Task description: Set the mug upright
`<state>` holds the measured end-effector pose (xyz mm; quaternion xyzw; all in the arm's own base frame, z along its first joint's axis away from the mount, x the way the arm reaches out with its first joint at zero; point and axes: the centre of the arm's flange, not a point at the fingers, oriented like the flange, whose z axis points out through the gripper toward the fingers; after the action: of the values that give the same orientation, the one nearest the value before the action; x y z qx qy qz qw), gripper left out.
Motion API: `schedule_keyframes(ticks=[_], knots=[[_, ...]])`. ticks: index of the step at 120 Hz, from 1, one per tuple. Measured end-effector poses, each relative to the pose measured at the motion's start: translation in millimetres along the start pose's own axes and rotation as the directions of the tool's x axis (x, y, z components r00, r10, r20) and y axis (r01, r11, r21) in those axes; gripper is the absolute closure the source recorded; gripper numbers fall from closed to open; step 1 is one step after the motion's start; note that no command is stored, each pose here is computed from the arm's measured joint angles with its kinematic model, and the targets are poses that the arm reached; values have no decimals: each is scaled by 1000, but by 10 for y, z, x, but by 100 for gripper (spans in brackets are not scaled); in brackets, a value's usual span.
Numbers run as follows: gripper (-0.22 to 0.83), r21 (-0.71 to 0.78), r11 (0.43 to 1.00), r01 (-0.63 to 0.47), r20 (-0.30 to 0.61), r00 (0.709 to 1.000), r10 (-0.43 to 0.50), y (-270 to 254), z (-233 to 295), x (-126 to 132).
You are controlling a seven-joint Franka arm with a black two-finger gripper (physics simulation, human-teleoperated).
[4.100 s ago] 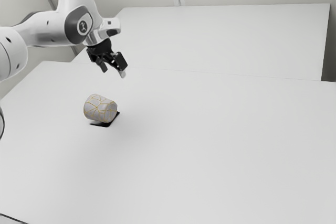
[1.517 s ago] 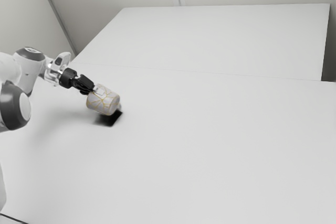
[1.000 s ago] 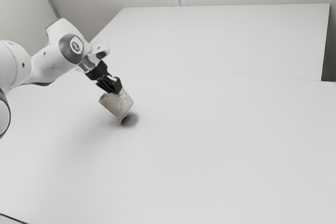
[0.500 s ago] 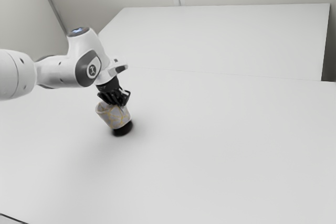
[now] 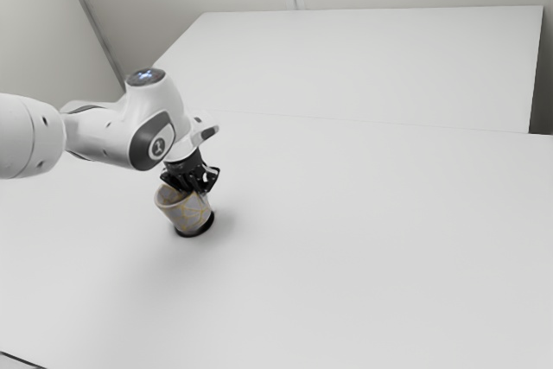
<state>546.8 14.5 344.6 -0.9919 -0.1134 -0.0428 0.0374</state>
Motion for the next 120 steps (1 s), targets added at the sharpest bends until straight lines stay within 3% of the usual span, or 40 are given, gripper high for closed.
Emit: schedule_keyframes(ticks=[5,29,47,65,77,96,120], knots=[[76,2,1000,16,-3,1000,-16,4,-2,9],[33,3,997,77,-12,997,-77,16,-110,136],[17,-5,995,103,-22,994,-103,39,-254,231],[8,-32,995,94,-47,994,-96,42,-617,455],[5,-54,997,46,-86,995,-51,85,-1276,730],[2,-61,997,-51,-76,996,46,-32,-1972,695],[1,-56,993,-108,-44,993,106,-314,-2561,598]])
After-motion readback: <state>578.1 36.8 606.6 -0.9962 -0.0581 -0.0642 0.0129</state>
